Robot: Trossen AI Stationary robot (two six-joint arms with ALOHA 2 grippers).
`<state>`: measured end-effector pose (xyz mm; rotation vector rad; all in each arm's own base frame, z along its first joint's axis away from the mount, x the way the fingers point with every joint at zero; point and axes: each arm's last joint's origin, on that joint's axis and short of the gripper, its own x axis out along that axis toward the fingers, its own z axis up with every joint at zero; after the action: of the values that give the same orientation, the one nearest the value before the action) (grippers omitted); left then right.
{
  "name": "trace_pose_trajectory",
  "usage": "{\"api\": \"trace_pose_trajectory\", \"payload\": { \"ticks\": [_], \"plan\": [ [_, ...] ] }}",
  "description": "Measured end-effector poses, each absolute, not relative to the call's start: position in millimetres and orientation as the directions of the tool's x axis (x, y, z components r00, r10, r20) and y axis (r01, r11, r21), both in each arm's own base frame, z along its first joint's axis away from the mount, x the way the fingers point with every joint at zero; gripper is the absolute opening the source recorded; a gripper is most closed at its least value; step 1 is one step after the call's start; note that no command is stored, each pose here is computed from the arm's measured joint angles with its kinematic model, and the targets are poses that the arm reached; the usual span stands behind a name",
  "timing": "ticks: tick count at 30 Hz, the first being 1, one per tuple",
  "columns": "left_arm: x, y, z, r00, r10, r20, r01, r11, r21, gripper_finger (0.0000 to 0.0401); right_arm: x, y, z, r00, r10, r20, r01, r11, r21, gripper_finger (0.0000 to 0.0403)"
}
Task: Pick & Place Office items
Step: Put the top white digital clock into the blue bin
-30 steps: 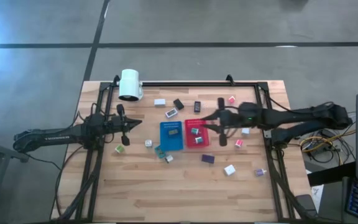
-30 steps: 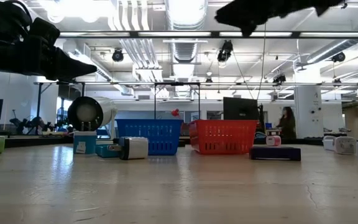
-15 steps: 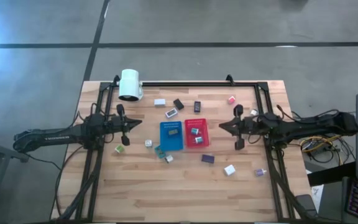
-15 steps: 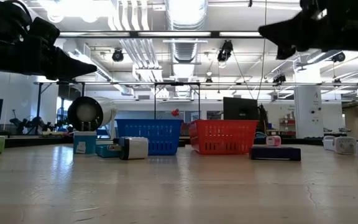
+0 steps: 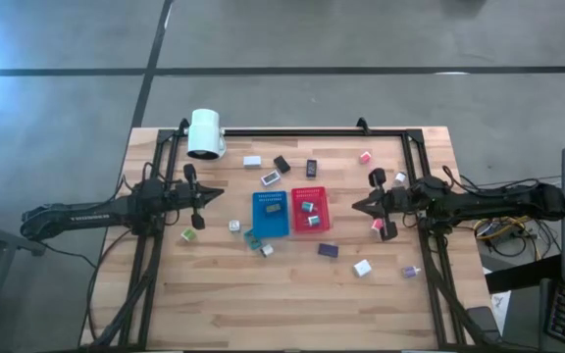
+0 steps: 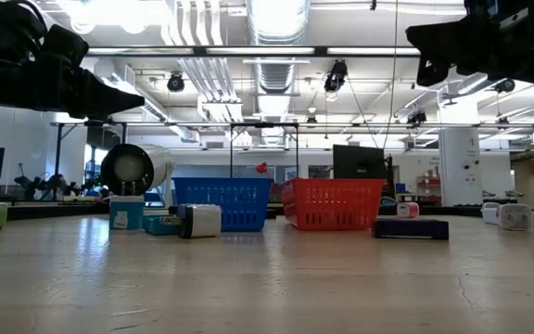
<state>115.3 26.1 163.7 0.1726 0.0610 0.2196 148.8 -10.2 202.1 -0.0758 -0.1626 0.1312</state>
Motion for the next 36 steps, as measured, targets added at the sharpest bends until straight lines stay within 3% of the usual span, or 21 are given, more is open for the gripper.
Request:
{"api": "trace_pose_trajectory", "payload": {
  "ticks": [14, 20, 36],
  "plan": [
    [115, 27, 166, 0.969, 0.248, -0.024, -0.236, 0.946, 0.224, 0.0005, 150, -12, 200, 0.986, 0.087, 0.140, -0.080, 0.995, -0.057, 0.0008],
    [115, 27, 167, 0.969, 0.248, -0.022, -0.240, 0.952, 0.189, 0.0005, 142, -13, 209, 0.976, 0.073, 0.208, -0.066, 0.997, -0.038, 0.0008],
    [115, 27, 168, 0.969, 0.247, -0.018, -0.241, 0.956, 0.166, 0.0005, 119, -12, 208, 0.983, -0.003, 0.183, 0.007, 1.000, -0.019, 0.0008]
  ]
}}
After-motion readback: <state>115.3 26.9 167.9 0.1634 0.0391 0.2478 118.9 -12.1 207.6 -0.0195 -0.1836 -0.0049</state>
